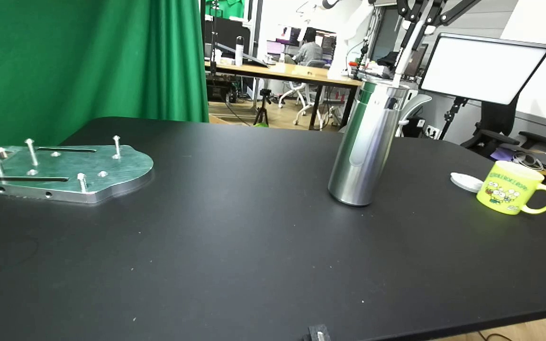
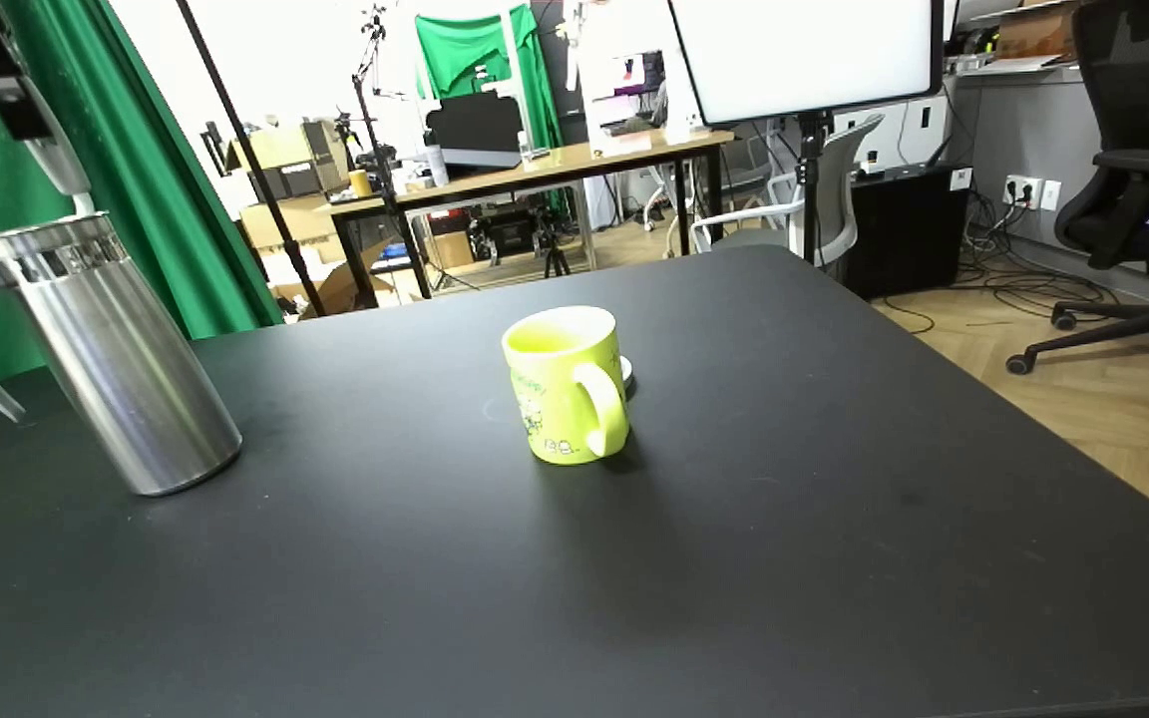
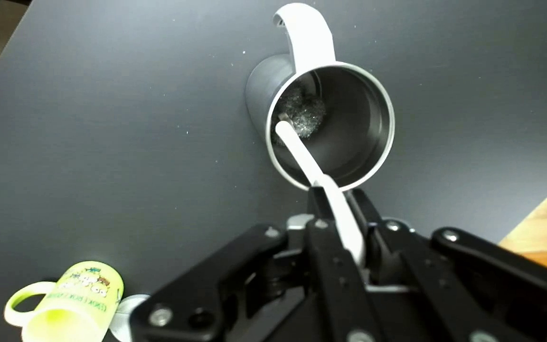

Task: Clean the inside of the flask using the bottle brush

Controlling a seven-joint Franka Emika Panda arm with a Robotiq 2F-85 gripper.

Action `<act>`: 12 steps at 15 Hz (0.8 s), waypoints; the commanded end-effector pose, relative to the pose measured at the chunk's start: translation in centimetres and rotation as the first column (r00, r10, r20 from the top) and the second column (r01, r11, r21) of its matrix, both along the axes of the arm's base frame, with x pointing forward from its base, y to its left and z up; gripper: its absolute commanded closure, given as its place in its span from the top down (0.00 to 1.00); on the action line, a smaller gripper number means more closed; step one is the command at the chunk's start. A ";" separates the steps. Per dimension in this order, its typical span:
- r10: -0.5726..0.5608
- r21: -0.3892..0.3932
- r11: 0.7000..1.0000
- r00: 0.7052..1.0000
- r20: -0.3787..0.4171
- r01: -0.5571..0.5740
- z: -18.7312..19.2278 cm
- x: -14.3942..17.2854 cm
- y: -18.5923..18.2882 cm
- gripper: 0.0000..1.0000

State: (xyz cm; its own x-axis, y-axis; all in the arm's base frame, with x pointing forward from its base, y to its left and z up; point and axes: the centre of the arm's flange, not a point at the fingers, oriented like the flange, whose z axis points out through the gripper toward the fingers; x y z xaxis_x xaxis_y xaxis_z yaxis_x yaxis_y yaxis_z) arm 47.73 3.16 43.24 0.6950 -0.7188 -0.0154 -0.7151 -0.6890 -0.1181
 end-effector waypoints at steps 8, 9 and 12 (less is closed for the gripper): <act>0.100 -0.067 0.993 0.989 0.111 -0.092 9.8 -3.0 6.9 0.04; 0.103 -0.063 0.993 0.987 0.124 -0.096 10.2 -3.1 6.7 0.04; 0.071 -0.015 0.997 0.989 0.132 -0.070 9.7 -2.0 4.3 0.04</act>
State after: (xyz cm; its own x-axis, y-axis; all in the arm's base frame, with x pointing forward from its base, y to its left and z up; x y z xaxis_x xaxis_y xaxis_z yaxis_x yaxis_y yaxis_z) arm 44.59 9.51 52.79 0.7616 -0.6382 0.1125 -0.6176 -0.7674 -0.1720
